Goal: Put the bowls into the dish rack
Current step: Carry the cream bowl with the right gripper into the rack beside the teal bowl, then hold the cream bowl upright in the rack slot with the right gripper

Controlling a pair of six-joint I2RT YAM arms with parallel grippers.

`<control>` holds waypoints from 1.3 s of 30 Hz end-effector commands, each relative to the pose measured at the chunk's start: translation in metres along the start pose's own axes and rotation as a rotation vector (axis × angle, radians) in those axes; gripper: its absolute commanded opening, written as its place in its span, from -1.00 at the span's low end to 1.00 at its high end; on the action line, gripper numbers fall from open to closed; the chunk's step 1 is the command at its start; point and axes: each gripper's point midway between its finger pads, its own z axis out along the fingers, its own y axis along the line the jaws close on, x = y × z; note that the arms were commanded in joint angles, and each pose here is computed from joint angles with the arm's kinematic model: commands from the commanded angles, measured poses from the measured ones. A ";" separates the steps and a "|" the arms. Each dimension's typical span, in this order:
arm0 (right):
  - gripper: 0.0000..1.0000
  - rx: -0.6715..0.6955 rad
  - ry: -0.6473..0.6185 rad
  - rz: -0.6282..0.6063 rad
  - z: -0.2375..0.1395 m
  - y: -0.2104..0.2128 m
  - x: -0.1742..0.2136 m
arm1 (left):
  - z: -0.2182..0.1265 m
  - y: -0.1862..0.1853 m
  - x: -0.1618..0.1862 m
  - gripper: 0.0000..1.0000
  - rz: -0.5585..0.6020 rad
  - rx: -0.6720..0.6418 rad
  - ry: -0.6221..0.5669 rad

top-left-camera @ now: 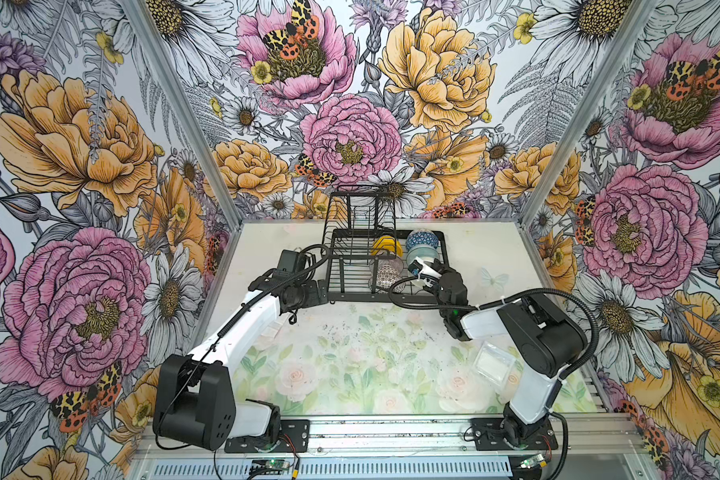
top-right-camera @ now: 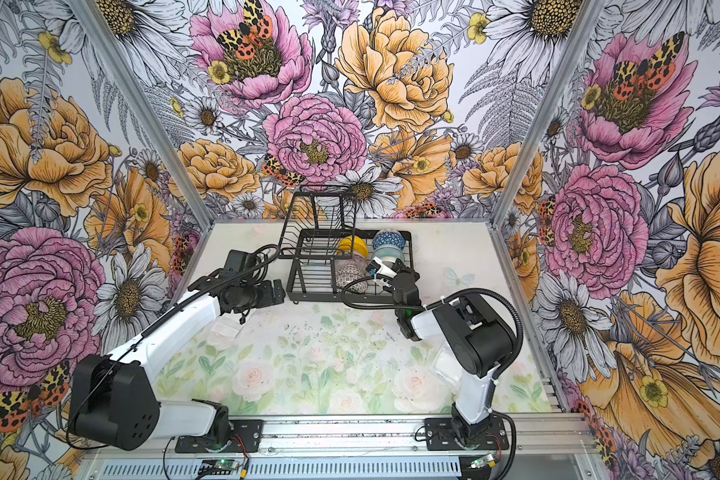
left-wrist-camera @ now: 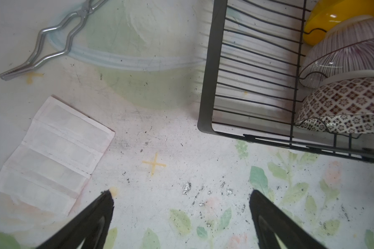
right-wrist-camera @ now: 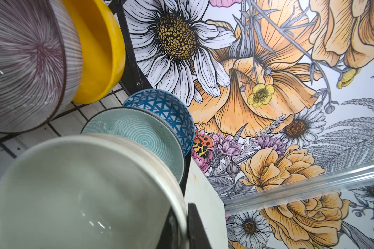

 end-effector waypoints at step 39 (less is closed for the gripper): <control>-1.00 0.089 -0.140 -0.115 -0.002 0.012 -0.019 | -0.010 -0.013 -0.014 0.97 0.023 0.055 -0.050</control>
